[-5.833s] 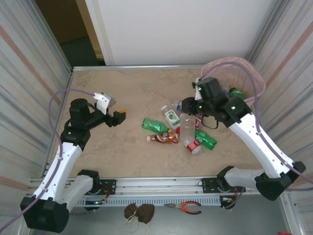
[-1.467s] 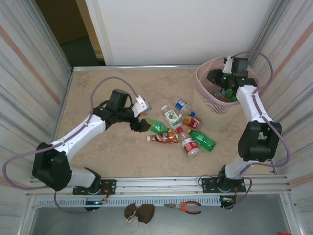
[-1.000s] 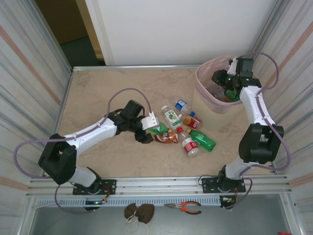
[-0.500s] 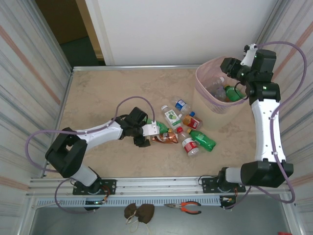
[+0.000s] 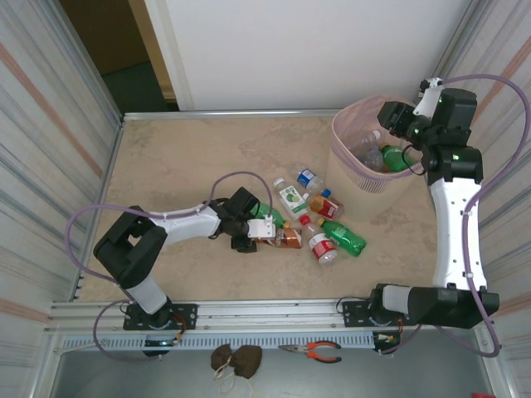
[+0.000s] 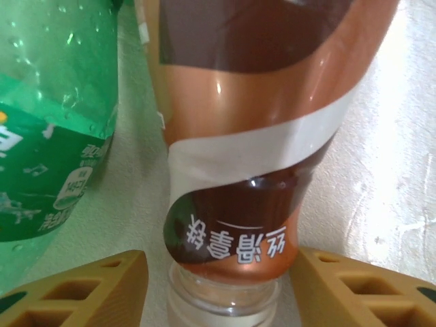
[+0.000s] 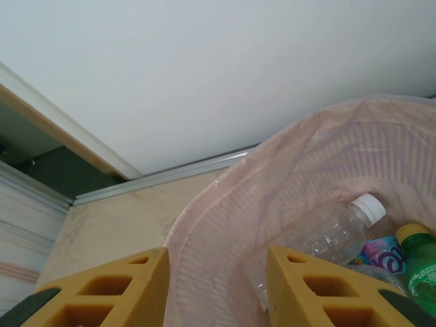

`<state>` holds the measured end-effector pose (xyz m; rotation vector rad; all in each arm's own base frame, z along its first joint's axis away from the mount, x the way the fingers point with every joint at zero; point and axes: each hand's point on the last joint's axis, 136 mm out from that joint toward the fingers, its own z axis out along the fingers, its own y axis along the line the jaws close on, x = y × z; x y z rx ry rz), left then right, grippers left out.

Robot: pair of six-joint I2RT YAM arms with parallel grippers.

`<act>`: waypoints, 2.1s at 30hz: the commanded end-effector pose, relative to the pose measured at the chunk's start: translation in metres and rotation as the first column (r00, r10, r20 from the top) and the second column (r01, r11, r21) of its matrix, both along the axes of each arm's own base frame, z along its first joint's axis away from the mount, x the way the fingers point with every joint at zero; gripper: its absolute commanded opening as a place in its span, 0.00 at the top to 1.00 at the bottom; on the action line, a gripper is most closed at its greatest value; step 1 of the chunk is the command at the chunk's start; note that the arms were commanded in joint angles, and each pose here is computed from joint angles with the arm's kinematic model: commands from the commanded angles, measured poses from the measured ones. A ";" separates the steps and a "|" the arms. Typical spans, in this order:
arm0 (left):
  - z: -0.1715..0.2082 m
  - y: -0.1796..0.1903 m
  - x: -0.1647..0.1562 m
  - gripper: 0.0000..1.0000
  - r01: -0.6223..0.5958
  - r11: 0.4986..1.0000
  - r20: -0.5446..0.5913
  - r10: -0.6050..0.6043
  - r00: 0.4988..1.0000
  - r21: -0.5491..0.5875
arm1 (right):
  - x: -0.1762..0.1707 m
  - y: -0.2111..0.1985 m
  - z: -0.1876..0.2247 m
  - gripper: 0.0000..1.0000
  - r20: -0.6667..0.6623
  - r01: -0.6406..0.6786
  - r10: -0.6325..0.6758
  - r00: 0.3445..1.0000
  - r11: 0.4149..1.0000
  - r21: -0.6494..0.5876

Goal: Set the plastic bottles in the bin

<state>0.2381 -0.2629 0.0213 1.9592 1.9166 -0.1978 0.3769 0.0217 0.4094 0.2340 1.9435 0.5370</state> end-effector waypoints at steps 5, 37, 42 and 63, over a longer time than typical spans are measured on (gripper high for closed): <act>-0.003 0.000 -0.003 0.55 0.028 0.999 0.022 -0.029 0.999 0.027 | -0.018 -0.002 0.018 0.60 0.045 0.013 -0.012 0.999 1.000 -0.017; 0.248 -0.031 -0.001 0.72 -0.032 0.614 0.058 0.126 0.990 -0.789 | -0.137 0.117 0.090 0.16 0.515 -0.541 0.514 0.685 0.834 -0.113; 0.297 -0.035 -0.017 0.74 0.034 0.481 0.054 0.027 0.998 -0.876 | -0.179 0.156 0.099 0.05 0.582 -0.649 0.660 0.474 0.709 -0.275; 0.367 -0.044 -0.066 0.78 0.182 0.300 0.113 -0.233 0.966 -0.936 | -0.220 0.253 0.099 0.13 0.553 -0.829 0.816 0.166 0.419 -0.370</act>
